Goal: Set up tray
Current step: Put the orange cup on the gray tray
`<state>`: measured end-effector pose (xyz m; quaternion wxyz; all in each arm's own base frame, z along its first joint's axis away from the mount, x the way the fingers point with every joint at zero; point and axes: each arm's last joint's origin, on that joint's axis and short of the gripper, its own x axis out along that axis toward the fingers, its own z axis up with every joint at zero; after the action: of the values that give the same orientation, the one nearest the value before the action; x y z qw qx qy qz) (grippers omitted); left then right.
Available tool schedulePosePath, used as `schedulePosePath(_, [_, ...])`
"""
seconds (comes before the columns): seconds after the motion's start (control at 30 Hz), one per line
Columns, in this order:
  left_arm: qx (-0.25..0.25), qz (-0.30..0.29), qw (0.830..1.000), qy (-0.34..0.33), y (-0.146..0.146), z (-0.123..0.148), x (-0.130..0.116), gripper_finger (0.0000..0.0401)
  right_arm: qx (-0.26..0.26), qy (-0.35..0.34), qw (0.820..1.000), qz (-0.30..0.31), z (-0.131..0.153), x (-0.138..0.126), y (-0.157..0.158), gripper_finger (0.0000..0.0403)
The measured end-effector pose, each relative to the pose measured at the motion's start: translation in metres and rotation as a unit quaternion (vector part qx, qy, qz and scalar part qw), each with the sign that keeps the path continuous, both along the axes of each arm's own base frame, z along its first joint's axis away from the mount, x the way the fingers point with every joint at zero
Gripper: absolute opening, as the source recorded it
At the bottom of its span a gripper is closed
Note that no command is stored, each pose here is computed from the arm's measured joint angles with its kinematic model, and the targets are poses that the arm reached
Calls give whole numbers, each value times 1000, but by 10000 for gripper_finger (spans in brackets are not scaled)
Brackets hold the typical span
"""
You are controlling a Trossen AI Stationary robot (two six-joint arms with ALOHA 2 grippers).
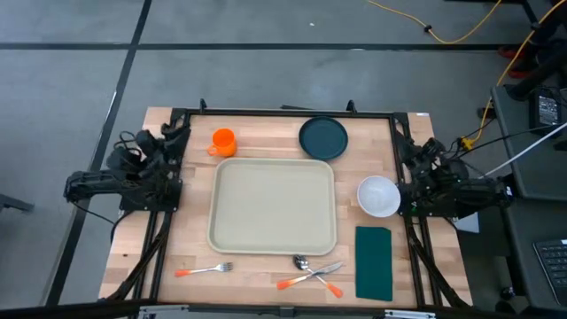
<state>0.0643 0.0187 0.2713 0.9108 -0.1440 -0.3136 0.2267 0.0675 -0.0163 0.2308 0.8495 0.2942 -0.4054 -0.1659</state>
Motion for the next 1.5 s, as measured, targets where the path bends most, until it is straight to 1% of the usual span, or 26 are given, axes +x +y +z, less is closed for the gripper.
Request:
schedulePosePath(0.07, [-6, 9, 998, 67, 0, 17, 1, 125, 14, -10, 1000, 7, 2, -1, 0, 107])
schedulePosePath(0.13, [-35, 22, 987, 155, 2, 33, 5, 125, 18, -21, 1000, 14, 6, -2, 0, 107])
schedulePosePath(0.23, [-89, 50, 953, 286, 4, 53, 11, 125, 4, -39, 999, 19, 18, -8, 1, 107])
schedulePosePath(0.27, [-105, 62, 940, 319, 5, 59, 13, 125, -1, -42, 999, 14, 22, -10, 1, 107])
schedulePosePath(0.33, [-131, 88, 917, 366, 7, 69, 15, 128, -18, -39, 999, -3, 29, -13, 1, 107])
schedulePosePath(0.4, [-159, 107, 897, 398, 7, 77, 14, 134, -28, -44, 999, -12, 35, -17, 1, 107])
schedulePosePath(0.47, [-192, 115, 879, 421, 8, 79, 10, 146, -32, -51, 998, -17, 41, -20, 1, 107])
schedulePosePath(0.53, [-226, 113, 860, 443, 8, 76, 7, 162, -32, -58, 998, -16, 45, -22, 1, 107])
schedulePosePath(0.6, [-263, 99, 843, 459, 8, 69, 6, 181, -33, -63, 997, -17, 48, -24, 1, 107])
schedulePosePath(0.67, [-298, 88, 822, 478, 8, 60, 7, 200, -40, -55, 997, -25, 48, -24, 1, 107])
schedulePosePath(0.77, [-333, 82, 787, 513, 10, 46, 13, 222, -47, -24, 998, -30, 46, -20, 1, 107])
schedulePosePath(0.83, [-345, 79, 770, 530, 13, 38, 20, 230, -46, 15, 998, -27, 49, -18, 1, 107])
schedulePosePath(0.9, [-350, 84, 753, 551, 17, 33, 27, 233, -46, 58, 997, -24, 62, -17, 1, 111])
schedulePosePath(0.97, [-350, 94, 739, 568, 22, 29, 35, 234, -57, 108, 992, -26, 84, -17, 1, 121])
schedulePosePath(1.03, [-349, 105, 723, 587, 27, 26, 41, 234, -81, 179, 980, -26, 108, -16, 2, 135])
schedulePosePath(1.07, [-349, 111, 714, 597, 30, 24, 44, 235, -90, 222, 970, -26, 120, -13, 2, 143])
schedulePosePath(1.1, [-351, 117, 704, 607, 33, 21, 47, 235, -98, 266, 959, -27, 132, -9, 2, 152])
schedulePosePath(1.17, [-357, 126, 684, 624, 40, 17, 53, 235, -106, 359, 927, -22, 148, 1, 2, 168])
schedulePosePath(1.2, [-358, 130, 674, 633, 44, 14, 55, 235, -108, 394, 913, -18, 155, 7, 1, 174])
schedulePosePath(1.27, [-361, 139, 657, 647, 52, 9, 58, 235, -107, 451, 886, -11, 166, 20, 1, 184])
schedulePosePath(1.33, [-371, 140, 644, 654, 58, -1, 61, 235, -108, 490, 865, -3, 173, 33, 1, 190])
schedulePosePath(1.37, [-376, 133, 638, 658, 62, -8, 62, 235, -110, 505, 856, 4, 175, 40, 1, 191])
schedulePosePath(1.43, [-388, 111, 640, 654, 67, -23, 63, 235, -119, 533, 838, 11, 177, 52, 1, 192])
schedulePosePath(1.5, [-402, 93, 642, 646, 72, -38, 63, 235, -126, 549, 826, 20, 176, 63, 1, 192])
